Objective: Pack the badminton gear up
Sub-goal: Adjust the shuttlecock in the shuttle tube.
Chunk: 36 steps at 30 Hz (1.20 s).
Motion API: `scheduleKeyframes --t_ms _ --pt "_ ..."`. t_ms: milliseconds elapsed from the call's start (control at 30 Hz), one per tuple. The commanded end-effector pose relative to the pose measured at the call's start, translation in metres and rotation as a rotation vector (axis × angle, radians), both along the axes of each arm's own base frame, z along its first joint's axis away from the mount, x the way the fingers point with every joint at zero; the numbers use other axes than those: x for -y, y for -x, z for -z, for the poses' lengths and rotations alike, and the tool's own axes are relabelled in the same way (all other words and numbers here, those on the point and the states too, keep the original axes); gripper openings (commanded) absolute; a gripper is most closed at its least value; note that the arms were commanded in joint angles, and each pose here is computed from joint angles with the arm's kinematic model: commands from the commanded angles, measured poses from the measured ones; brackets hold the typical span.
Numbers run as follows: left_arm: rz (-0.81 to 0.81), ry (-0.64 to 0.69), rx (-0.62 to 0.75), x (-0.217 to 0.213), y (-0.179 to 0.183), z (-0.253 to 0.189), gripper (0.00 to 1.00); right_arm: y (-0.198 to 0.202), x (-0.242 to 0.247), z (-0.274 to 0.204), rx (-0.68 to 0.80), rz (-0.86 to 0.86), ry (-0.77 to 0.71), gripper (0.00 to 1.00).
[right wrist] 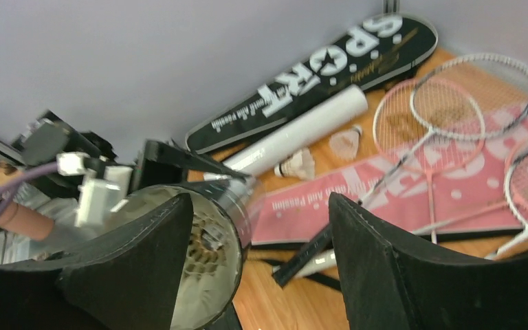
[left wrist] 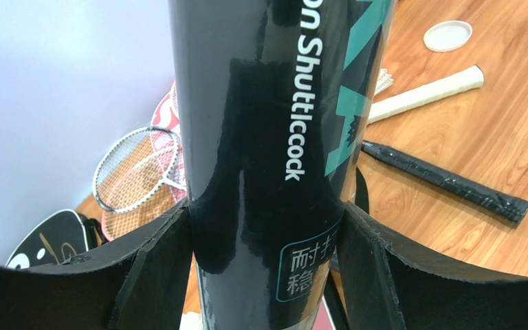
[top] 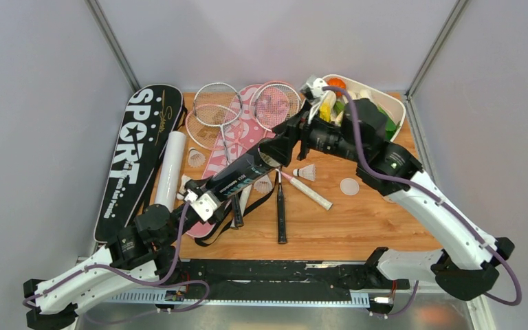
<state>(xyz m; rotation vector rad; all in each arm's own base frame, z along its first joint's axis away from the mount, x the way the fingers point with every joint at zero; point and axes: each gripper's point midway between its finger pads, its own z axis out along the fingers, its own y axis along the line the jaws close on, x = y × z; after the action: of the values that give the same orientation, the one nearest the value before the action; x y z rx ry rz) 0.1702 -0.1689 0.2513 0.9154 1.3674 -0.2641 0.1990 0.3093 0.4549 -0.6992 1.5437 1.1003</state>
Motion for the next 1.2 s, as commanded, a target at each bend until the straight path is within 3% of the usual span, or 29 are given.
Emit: scheduleKeyframes --t_ms 0,300,367,467,667,767,933,1167 --pt "0.008 0.037 0.057 0.001 -0.001 -0.021 0.00 -0.002 -0.005 0.040 -0.056 -0.028 0.142 0.74" --pt "0.001 0.024 0.075 0.003 -0.004 -0.020 0.00 -0.010 -0.021 0.076 -0.120 -0.063 0.213 0.72" --pt "-0.035 0.011 0.072 -0.001 -0.008 -0.018 0.00 -0.014 -0.018 0.070 -0.114 -0.029 0.199 0.77" --pt "-0.127 -0.012 0.066 -0.013 -0.019 -0.013 0.00 -0.015 -0.007 0.036 -0.061 0.034 0.112 0.84" --pt "-0.310 0.016 0.058 -0.042 -0.031 -0.017 0.00 -0.016 0.041 -0.043 0.079 0.240 -0.146 0.88" --pt "-0.416 0.069 0.067 -0.063 -0.035 -0.032 0.00 -0.013 0.051 -0.050 0.119 0.269 -0.240 0.89" --pt "-0.499 0.240 0.075 -0.093 -0.028 -0.070 0.00 -0.035 0.036 -0.012 0.064 0.306 -0.243 0.84" --pt "-0.407 0.390 0.113 -0.114 -0.004 -0.105 0.00 -0.086 -0.037 0.078 -0.108 0.261 -0.145 0.74"
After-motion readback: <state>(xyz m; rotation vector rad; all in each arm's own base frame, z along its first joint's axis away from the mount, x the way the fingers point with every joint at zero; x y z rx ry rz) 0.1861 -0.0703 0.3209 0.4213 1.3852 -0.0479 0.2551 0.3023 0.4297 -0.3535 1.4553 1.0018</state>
